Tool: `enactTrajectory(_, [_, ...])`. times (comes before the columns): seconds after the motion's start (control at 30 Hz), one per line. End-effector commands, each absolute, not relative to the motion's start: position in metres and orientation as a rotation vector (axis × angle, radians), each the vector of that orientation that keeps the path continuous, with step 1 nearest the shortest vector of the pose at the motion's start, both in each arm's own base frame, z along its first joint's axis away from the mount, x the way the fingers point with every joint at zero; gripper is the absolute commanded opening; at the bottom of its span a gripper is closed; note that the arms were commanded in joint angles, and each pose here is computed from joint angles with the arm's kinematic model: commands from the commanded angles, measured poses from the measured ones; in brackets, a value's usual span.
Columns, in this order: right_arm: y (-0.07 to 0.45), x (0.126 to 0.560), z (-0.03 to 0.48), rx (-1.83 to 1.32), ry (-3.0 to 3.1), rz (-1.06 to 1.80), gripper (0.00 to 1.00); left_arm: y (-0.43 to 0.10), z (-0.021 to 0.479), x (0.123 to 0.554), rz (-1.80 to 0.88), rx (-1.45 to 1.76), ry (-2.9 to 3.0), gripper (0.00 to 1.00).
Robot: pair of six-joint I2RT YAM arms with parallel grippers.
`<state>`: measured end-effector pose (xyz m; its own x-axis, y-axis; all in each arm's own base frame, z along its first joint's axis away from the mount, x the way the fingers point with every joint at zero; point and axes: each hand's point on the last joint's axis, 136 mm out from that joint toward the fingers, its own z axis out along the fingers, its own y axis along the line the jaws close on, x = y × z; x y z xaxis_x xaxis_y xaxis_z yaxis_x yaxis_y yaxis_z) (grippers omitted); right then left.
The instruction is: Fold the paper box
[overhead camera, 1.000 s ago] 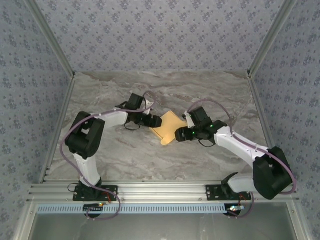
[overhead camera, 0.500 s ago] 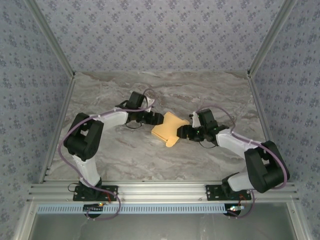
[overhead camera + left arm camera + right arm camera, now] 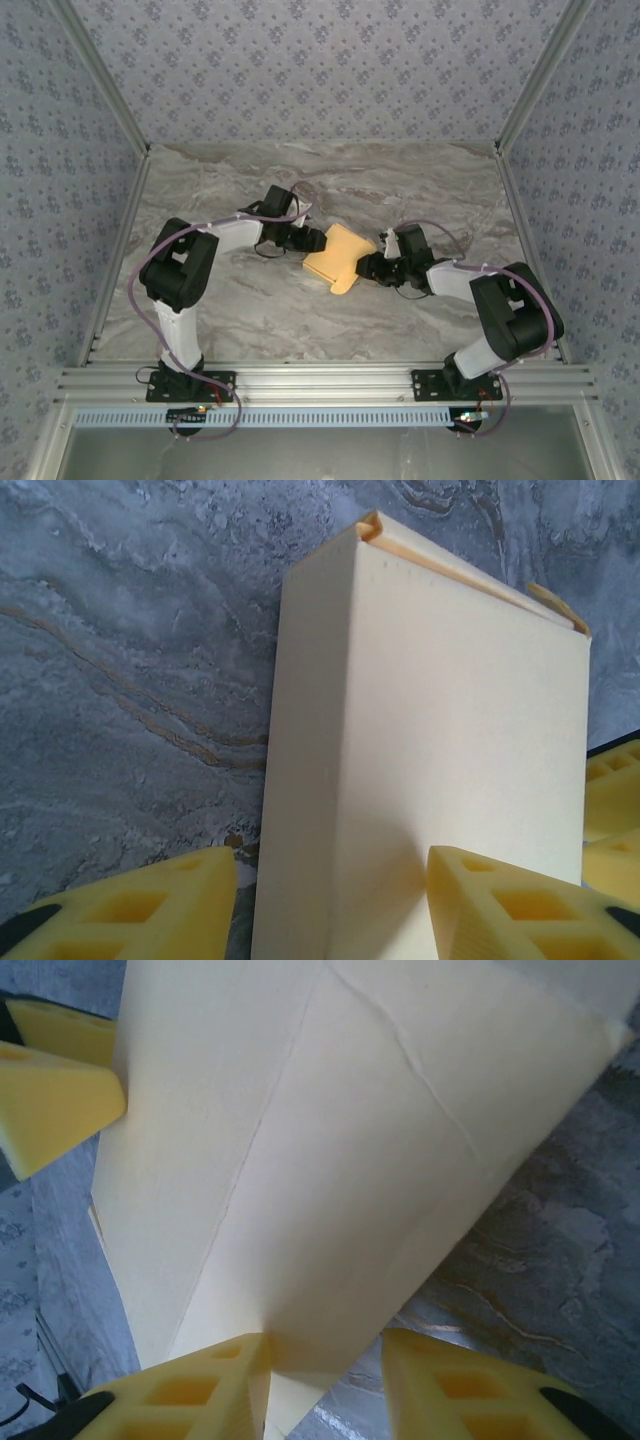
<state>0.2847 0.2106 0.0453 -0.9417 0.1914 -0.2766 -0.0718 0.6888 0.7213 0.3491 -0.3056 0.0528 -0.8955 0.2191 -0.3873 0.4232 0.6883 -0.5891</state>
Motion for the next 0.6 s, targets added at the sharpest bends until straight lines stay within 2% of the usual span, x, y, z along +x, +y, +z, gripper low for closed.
enactTrajectory(0.0, [0.2104, 0.2875, 0.0456, 0.099, 2.548, 1.150, 0.33, -0.3053, 0.0531, 0.3521, -1.016, 0.505, 2.623, 0.51])
enactTrajectory(0.57, [0.2100, 0.2969, 0.0545, 0.101, 2.504, 1.171, 0.22, -0.3024, 0.0458, 0.3465, -1.113, 0.385, 2.644, 0.34])
